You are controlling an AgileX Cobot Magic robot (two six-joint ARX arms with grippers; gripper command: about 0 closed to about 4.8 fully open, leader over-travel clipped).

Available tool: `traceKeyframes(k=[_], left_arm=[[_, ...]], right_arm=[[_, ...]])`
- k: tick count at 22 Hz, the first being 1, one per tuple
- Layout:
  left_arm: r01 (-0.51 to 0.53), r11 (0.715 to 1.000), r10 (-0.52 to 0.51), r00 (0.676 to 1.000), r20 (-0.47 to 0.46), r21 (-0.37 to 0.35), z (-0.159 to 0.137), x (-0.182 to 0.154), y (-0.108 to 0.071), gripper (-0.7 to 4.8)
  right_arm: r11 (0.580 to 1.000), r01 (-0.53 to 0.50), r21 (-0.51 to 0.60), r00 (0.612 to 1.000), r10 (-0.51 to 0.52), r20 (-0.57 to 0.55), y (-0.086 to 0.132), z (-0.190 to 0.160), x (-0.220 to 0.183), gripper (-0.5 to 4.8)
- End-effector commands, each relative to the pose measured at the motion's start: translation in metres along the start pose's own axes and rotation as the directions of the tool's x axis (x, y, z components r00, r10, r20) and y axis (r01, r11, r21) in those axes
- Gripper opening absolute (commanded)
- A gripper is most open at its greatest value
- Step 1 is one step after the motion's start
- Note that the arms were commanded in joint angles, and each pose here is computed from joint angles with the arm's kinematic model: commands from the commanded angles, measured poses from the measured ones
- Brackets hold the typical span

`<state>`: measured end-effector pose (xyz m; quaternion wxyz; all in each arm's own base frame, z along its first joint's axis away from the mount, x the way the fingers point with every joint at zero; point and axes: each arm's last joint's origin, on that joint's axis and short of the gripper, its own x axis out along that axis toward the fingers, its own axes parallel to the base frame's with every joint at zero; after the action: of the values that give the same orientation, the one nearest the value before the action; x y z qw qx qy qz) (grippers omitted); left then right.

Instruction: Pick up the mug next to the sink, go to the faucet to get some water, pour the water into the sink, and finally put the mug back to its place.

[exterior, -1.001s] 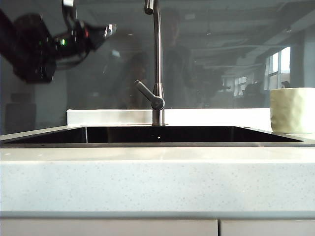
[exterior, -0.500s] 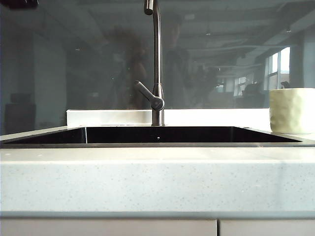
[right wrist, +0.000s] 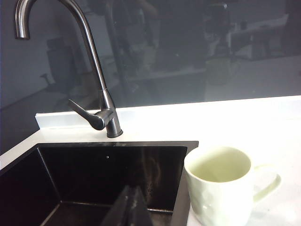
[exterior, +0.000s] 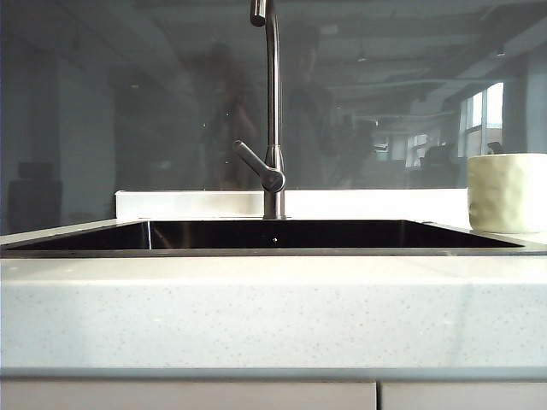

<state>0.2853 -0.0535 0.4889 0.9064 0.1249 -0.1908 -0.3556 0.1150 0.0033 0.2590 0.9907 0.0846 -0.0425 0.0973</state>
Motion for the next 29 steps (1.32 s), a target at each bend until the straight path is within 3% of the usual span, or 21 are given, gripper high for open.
traceKeyframes(k=[1, 6, 12, 13, 16, 20, 23, 26, 29], left_arm=[[-0.065, 0.998, 0.060, 0.981, -0.182, -0.024, -0.025, -0.025, -0.031, -0.02], [-0.253, 0.963, 0.221, 0.937, -0.271, -0.091, -0.057, -0.087, -0.088, -0.02], [-0.328, 0.928, 0.275, 0.923, -0.268, -0.178, -0.098, -0.167, -0.149, -0.03], [-0.329, 0.917, 0.265, 0.924, -0.274, -0.224, -0.108, -0.180, -0.159, -0.03], [-0.346, 0.893, 0.261, 0.919, -0.295, -0.287, -0.123, -0.196, -0.173, -0.04], [-0.353, 0.890, 0.265, 0.915, -0.304, -0.288, -0.137, -0.216, -0.188, -0.04], [-0.444, 0.857, 0.342, 0.870, -0.354, -0.263, -0.142, -0.229, -0.194, -0.04], [-0.473, 0.836, 0.355, 0.853, -0.384, -0.277, -0.144, -0.234, -0.197, -0.04], [-0.473, 0.837, 0.344, 0.845, -0.409, -0.275, -0.147, -0.236, -0.199, -0.03]], right_arm=[[1.000, 0.004, 0.004, 0.999, -0.004, -0.033, 0.000, -0.002, 0.000, -0.08], [1.000, 0.000, 0.010, 0.998, 0.001, -0.059, -0.001, -0.004, 0.000, -0.08], [1.000, 0.008, 0.014, 0.997, -0.007, -0.078, -0.001, -0.006, 0.000, -0.08], [1.000, 0.010, 0.014, 0.997, -0.009, -0.078, -0.001, -0.006, 0.000, -0.08], [1.000, 0.005, 0.015, 0.997, -0.003, -0.083, -0.001, -0.007, 0.000, -0.08], [1.000, 0.006, 0.015, 0.997, -0.004, -0.080, -0.001, -0.006, 0.000, -0.08], [1.000, 0.005, 0.015, 0.997, -0.004, -0.080, -0.001, -0.006, 0.000, -0.08], [1.000, 0.005, 0.015, 0.997, -0.004, -0.081, -0.001, -0.006, 0.000, -0.08], [1.000, 0.005, 0.014, 0.997, -0.003, -0.079, -0.001, -0.006, 0.000, -0.08]])
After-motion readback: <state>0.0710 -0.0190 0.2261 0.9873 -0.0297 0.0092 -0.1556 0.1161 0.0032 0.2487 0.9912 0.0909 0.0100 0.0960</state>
